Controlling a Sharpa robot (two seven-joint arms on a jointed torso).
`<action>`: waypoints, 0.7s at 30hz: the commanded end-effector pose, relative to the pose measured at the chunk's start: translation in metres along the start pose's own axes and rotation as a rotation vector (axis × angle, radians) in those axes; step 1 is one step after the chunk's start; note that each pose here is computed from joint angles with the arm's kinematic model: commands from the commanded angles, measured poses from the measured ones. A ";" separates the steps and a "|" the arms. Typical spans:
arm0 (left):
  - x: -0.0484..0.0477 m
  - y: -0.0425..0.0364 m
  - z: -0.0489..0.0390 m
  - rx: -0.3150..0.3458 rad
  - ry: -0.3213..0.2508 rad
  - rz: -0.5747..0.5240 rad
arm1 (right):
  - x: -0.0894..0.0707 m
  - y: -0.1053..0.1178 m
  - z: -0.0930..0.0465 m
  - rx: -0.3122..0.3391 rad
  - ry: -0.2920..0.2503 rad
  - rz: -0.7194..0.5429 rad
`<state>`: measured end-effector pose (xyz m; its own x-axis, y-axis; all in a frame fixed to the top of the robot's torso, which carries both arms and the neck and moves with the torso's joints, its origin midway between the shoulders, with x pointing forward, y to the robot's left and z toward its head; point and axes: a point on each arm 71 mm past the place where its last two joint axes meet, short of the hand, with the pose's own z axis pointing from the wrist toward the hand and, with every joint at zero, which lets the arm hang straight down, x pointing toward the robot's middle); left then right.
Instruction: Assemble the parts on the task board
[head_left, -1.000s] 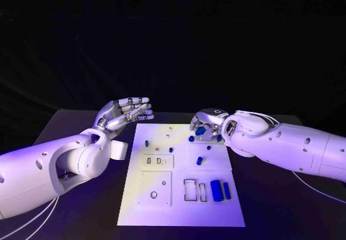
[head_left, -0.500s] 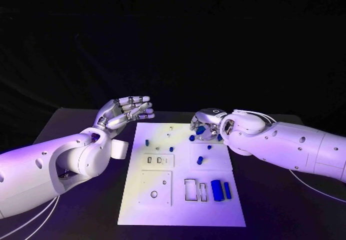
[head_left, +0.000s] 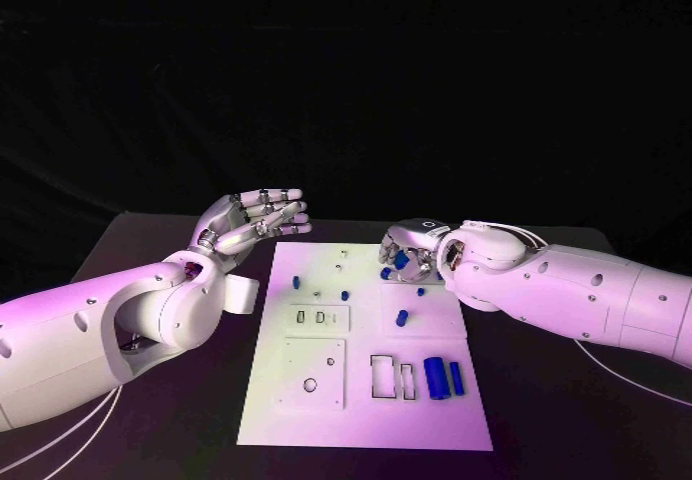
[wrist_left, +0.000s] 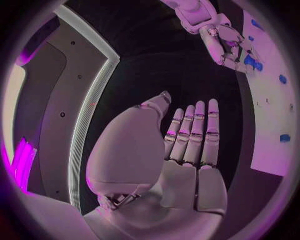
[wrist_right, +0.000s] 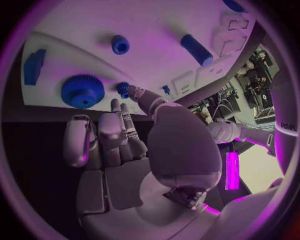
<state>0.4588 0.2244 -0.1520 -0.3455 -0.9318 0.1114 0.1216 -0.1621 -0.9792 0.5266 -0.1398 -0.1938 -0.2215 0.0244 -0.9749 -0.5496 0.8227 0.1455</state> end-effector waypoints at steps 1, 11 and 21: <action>0.0022 -0.0014 0.0006 0.005 0.015 -0.011 | 0.003 0.001 0.001 -0.008 0.027 -0.008; 0.0014 -0.0014 0.0007 0.003 0.013 -0.010 | 0.005 0.001 0.002 -0.011 0.033 -0.003; 0.0012 -0.0014 0.0009 0.002 0.014 -0.010 | 0.008 0.002 0.003 -0.013 0.034 0.002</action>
<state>0.4592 0.2250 -0.1519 -0.3441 -0.9324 0.1105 0.1195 -0.1603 -0.9798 0.5267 -0.1370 -0.1999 -0.2397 0.0182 -0.9707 -0.5523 0.8198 0.1517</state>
